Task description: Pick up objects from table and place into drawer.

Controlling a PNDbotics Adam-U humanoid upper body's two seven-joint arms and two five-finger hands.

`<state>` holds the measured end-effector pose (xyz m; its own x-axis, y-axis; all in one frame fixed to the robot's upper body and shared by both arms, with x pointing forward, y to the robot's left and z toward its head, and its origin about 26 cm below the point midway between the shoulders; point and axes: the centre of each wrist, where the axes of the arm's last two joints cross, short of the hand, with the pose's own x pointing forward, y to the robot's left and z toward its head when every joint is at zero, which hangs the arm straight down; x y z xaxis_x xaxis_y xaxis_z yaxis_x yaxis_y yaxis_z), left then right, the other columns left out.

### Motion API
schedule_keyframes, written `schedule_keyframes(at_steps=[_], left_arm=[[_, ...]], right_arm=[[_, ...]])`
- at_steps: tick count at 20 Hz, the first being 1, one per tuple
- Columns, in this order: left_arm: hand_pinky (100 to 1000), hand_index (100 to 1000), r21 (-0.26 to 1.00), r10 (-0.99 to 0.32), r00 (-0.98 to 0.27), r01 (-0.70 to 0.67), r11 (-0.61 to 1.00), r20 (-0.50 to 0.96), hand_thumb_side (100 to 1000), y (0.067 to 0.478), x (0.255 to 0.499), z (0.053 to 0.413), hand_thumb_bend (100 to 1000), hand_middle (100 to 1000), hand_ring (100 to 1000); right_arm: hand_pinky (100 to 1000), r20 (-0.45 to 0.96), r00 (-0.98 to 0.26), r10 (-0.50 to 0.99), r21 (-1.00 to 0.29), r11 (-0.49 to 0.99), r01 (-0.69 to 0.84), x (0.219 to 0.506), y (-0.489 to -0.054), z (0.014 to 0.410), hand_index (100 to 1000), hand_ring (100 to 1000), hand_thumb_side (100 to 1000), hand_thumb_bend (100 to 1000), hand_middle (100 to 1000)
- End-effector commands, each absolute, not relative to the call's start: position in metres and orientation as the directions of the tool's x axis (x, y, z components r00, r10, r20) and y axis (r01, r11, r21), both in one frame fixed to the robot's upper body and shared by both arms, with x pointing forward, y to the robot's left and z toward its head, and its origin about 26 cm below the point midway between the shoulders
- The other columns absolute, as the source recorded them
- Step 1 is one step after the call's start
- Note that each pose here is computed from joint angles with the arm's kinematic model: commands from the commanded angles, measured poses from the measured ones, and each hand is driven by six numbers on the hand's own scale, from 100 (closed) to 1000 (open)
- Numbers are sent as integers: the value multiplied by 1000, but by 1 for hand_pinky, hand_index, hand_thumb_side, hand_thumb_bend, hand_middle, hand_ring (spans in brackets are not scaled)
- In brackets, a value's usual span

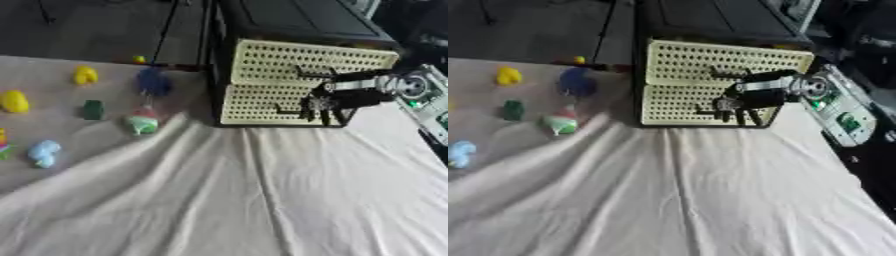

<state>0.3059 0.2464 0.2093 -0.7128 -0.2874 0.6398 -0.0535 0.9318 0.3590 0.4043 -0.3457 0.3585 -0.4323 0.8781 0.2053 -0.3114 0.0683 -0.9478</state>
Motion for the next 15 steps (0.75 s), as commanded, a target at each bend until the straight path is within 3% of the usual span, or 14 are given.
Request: schedule_keyframes(at_steps=[1,8,10,12,15], left_arm=[[578,959,369,-289,-729,-54,928,620,988,246,303,215,100,690,687],[580,960,367,-283,-733,-49,929,619,989,245,304,216,100,697,687],[581,960,366,-282,-733,-49,929,618,989,244,304,217,100,697,688],[583,960,365,-281,-733,-48,930,619,991,244,304,216,100,698,689],[584,960,361,-279,-730,-48,931,623,990,244,303,215,100,698,689]], right_arm=[[345,169,-428,888,-966,62,-252,392,-352,382,748,537,1000,100,635],[371,204,-422,883,-969,122,-213,397,-356,379,750,560,1000,100,650],[424,210,-427,879,-968,125,-219,399,-358,375,768,613,1000,100,714],[549,221,-436,873,-964,128,-232,399,-358,372,805,724,1000,100,799],[651,244,-449,859,-957,141,-252,400,-361,368,857,804,1000,100,878]])
